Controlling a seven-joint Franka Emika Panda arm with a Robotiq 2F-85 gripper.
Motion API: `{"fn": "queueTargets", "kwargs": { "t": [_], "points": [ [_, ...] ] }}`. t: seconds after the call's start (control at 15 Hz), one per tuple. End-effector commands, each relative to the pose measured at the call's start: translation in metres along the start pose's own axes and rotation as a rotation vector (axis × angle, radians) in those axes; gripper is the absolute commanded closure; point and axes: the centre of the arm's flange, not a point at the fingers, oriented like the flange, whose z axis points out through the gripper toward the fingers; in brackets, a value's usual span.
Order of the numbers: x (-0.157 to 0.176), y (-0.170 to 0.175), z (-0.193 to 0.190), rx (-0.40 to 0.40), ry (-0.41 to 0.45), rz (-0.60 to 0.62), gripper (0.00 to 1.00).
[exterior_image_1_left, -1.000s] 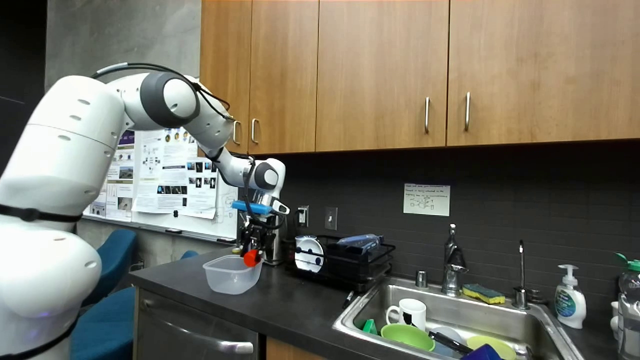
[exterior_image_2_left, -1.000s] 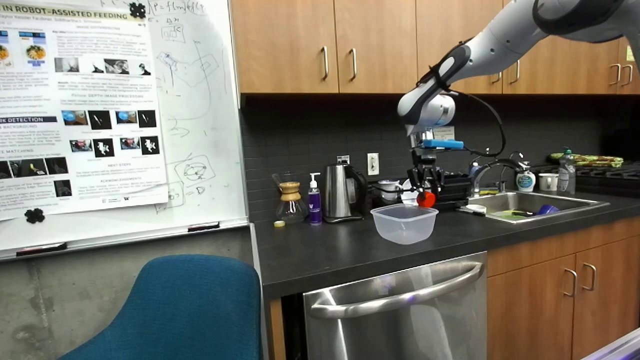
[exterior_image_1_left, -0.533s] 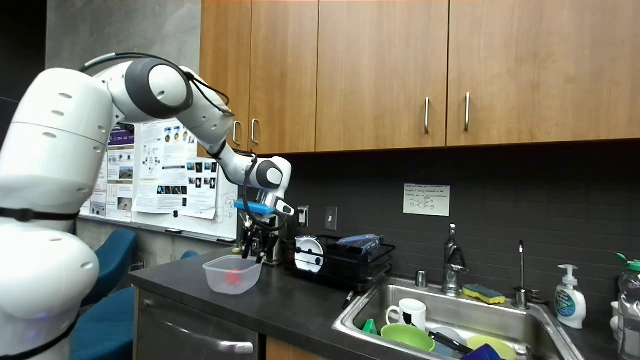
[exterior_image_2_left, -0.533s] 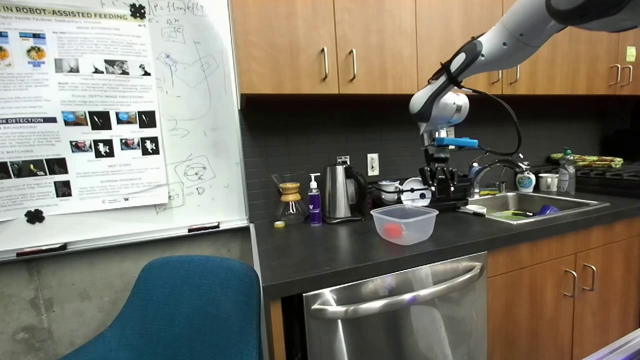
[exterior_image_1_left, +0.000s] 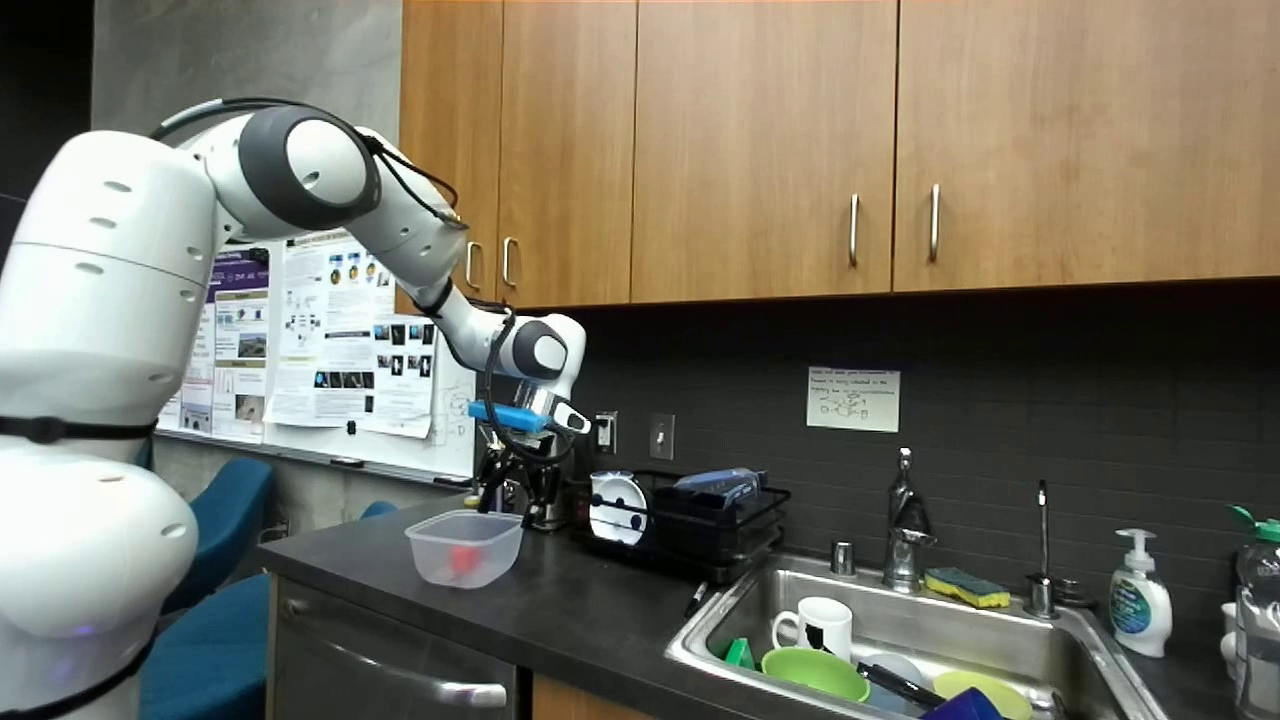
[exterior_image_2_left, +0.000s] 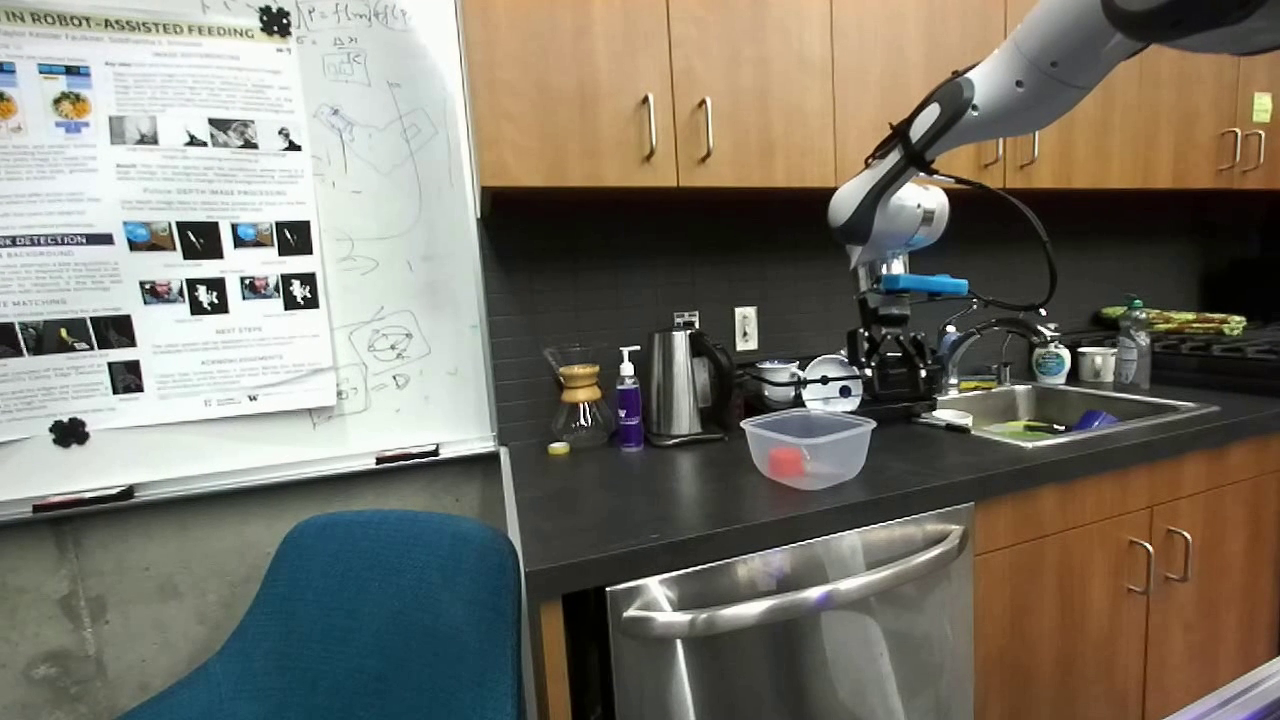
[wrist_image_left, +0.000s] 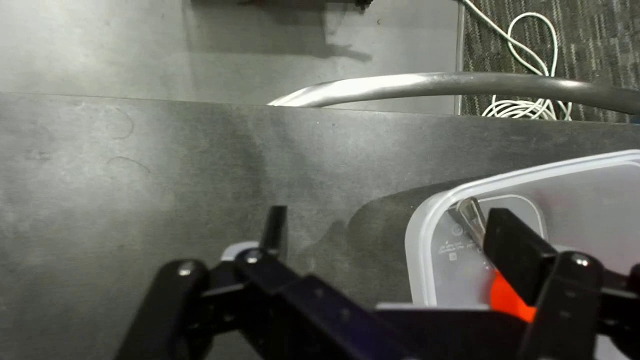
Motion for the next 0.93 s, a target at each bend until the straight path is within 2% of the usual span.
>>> {"fn": "queueTargets", "kwargs": {
  "t": [0.0, 0.13, 0.47, 0.67, 0.87],
  "points": [
    [-0.008, -0.006, -0.003, -0.032, -0.003, -0.041, 0.0],
    [-0.004, -0.015, -0.004, -0.069, -0.014, -0.074, 0.0],
    [0.004, -0.053, -0.012, -0.223, 0.0, -0.187, 0.0],
    [0.007, -0.069, -0.015, -0.263, 0.009, -0.23, 0.0],
    [0.007, -0.077, -0.016, -0.263, 0.017, -0.247, 0.0]
  ]
}}
